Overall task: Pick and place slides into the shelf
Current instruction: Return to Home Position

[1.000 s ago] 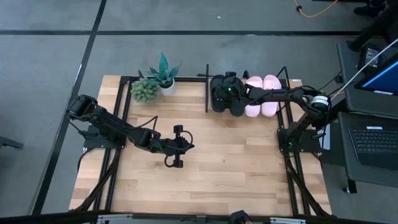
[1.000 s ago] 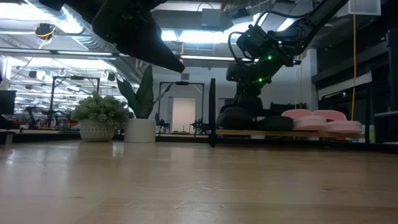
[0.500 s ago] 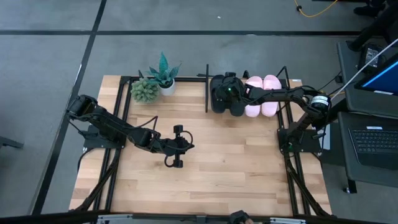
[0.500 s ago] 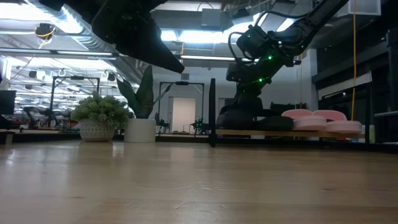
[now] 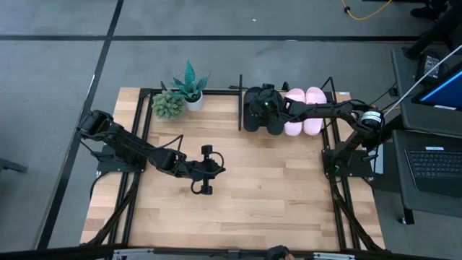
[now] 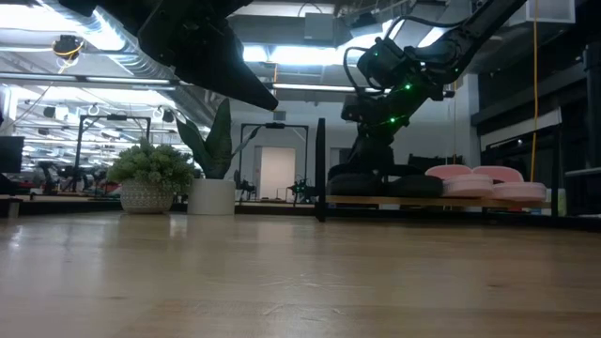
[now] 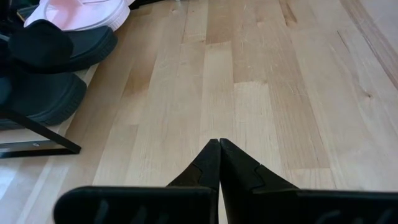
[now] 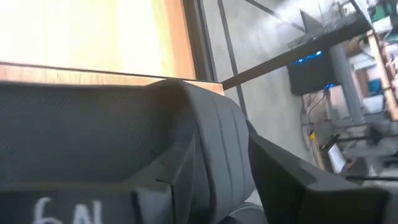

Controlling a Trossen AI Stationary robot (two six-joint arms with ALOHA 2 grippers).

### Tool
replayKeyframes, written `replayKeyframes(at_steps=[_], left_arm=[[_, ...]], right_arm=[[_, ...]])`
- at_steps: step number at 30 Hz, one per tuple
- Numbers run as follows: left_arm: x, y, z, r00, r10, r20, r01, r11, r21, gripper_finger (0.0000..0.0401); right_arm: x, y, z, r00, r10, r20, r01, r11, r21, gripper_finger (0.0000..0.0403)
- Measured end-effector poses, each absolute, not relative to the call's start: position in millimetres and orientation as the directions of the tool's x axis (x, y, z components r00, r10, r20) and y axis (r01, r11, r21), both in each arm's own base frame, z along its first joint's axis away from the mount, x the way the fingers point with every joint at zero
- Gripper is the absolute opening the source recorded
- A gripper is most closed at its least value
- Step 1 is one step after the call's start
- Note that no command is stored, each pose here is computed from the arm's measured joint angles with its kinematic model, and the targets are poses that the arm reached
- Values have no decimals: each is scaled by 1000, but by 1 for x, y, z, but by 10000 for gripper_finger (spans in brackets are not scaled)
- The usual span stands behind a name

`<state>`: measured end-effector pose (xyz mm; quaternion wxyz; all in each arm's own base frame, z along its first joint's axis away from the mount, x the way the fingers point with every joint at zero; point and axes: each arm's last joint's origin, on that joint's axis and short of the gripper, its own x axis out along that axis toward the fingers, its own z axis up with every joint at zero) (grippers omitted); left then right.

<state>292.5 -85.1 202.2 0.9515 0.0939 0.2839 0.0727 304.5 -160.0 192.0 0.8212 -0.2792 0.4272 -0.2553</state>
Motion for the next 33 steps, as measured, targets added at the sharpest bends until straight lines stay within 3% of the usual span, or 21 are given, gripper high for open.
replayKeyframes(at_steps=[5, 11, 21, 28, 33], left_arm=[[292, -85, 202, 828, 191, -527, -85, 972, 220, 0], [292, -85, 202, 828, 191, -527, -84, 972, 221, 0], [292, -85, 202, 828, 191, -527, -84, 972, 222, 0], [294, -84, 203, 835, 192, -516, -60, 963, 262, 0], [293, -83, 207, 843, 195, -501, -60, 961, 272, 0]], right_arm=[[304, -159, 191, 497, -652, -573, 224, 734, -641, 161], [309, -144, 189, 510, -624, -592, 176, 749, -639, 150], [326, -116, 202, 499, -652, -571, 134, 709, -693, 92], [335, -102, 220, 475, -632, -612, 130, 739, -661, 9], [334, -94, 249, 517, -582, -628, 161, 786, -597, 9]])
